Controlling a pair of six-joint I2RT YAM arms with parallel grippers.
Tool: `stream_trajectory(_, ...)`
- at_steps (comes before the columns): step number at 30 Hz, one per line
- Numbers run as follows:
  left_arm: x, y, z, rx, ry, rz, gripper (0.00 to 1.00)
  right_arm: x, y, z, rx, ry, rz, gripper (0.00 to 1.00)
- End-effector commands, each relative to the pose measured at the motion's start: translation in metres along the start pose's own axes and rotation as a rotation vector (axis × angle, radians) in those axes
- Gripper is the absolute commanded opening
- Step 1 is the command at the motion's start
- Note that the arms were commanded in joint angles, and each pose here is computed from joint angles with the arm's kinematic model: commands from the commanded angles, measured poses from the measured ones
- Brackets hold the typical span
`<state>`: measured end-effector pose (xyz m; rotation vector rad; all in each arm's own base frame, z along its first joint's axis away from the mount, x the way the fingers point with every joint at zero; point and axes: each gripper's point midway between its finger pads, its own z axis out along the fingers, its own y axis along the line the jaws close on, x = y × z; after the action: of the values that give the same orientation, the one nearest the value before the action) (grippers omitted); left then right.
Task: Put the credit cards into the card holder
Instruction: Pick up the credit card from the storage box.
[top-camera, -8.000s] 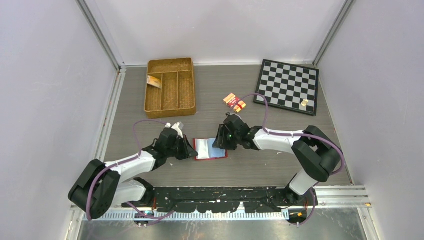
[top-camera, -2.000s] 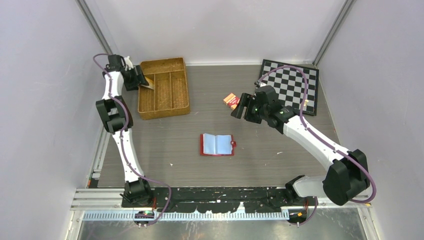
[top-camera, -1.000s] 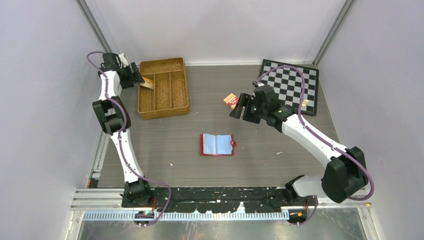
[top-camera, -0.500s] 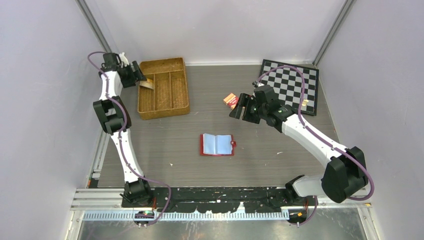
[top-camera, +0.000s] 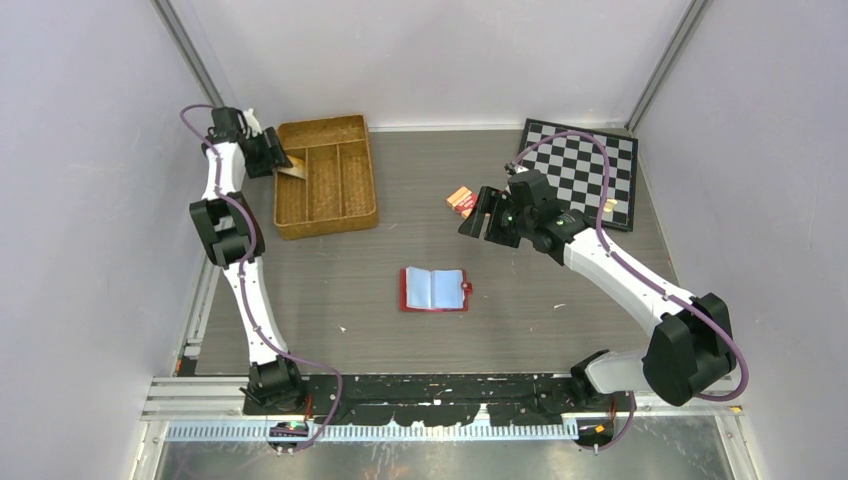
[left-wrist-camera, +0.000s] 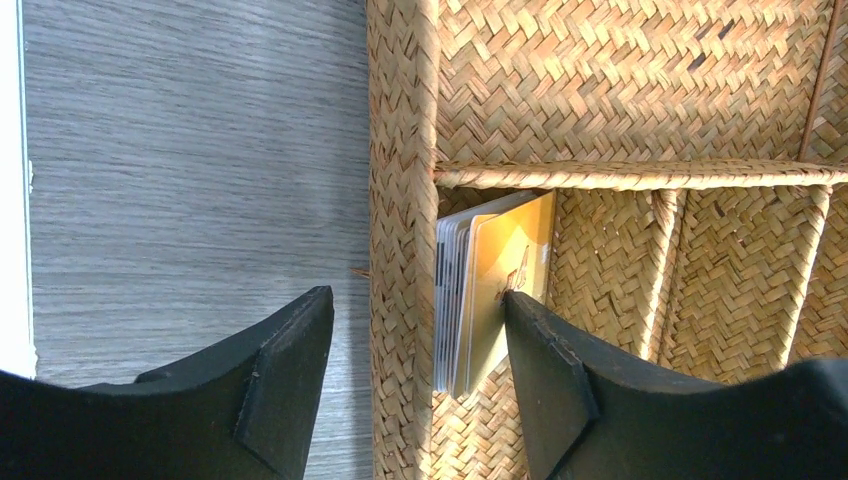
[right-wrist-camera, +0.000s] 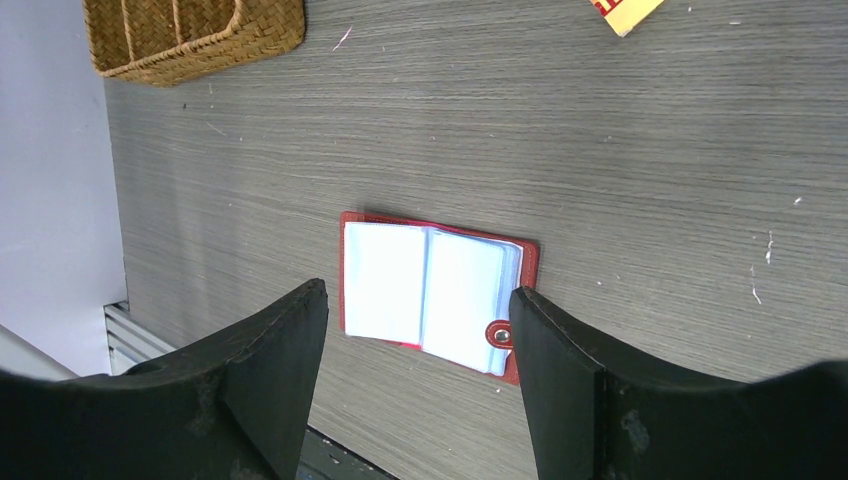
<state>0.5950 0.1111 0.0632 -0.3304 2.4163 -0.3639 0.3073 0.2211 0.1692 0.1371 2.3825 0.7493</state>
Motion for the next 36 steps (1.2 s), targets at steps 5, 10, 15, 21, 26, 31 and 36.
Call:
stream_trajectory(5,-0.035,0.002,-0.035,-0.045,-0.089,0.029,0.63,-0.016,0.014,-0.004,-0.040,-0.035,0.002,0.72)
stream_trajectory(10,-0.042,0.001,-0.046,-0.058,-0.109,0.042,0.63,-0.016,0.016,-0.004,-0.046,-0.035,0.002,0.72)
stream_trajectory(15,-0.042,0.004,-0.049,-0.067,-0.108,0.038,0.63,-0.016,0.016,-0.006,-0.047,-0.035,0.001,0.72)
stream_trajectory(21,-0.048,0.003,-0.057,-0.067,-0.127,0.043,0.62,-0.016,0.017,-0.006,-0.048,-0.035,-0.001,0.72)
stream_trajectory(26,-0.046,0.006,-0.056,-0.067,-0.122,0.040,0.58,-0.016,0.017,-0.006,-0.050,-0.032,-0.001,0.72)
stream_trajectory(31,-0.045,0.004,-0.054,-0.049,-0.119,0.043,0.49,-0.016,0.017,-0.005,-0.049,-0.031,0.000,0.72)
stream_trajectory(36,-0.046,0.004,-0.057,-0.053,-0.124,0.046,0.38,-0.016,0.017,-0.006,-0.050,-0.032,0.000,0.72)
